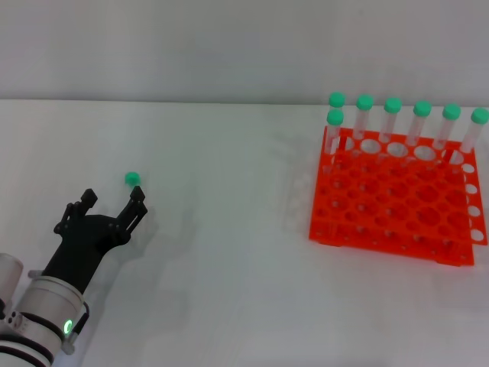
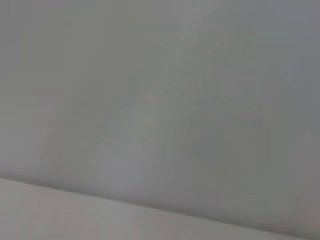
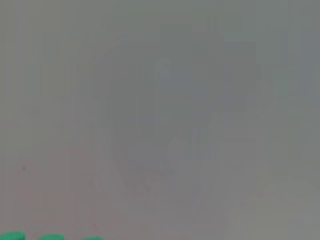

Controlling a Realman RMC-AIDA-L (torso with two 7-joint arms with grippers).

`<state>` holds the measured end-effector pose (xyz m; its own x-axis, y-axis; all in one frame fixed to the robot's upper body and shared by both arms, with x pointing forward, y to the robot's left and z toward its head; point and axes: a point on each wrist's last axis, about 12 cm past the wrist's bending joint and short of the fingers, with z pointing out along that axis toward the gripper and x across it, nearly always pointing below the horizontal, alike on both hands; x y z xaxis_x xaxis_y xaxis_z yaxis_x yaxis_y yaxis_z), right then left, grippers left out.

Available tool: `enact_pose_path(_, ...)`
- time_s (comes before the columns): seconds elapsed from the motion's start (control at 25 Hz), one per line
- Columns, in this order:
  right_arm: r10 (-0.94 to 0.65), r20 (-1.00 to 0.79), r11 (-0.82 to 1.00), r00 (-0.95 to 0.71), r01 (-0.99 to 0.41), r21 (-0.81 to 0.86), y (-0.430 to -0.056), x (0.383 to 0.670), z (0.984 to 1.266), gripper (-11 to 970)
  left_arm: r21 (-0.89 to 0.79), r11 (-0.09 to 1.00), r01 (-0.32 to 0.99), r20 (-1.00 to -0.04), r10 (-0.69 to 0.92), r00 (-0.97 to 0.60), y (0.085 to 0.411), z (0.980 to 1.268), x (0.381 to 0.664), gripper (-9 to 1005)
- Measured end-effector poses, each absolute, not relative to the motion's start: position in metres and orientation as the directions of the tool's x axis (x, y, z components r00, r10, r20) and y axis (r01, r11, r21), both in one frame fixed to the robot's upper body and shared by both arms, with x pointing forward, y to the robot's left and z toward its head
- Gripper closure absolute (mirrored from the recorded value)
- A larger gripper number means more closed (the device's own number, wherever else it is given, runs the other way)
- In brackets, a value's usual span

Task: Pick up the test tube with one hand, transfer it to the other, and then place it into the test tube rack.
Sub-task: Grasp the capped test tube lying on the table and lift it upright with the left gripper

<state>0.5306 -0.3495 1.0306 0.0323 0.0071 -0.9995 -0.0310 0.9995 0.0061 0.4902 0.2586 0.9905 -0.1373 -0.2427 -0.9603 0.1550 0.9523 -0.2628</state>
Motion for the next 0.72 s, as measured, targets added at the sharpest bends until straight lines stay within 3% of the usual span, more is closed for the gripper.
enact_pose_path(0.72, 0.013, -1.000, 1.000, 0.029, 0.015, 0.013, -0.3556, 0.5347, 1.0321, 87, -0.371, 0.922, 0.109, -0.929, -0.368, -0.048, 0.2645, 0.9999, 0.4890, 114)
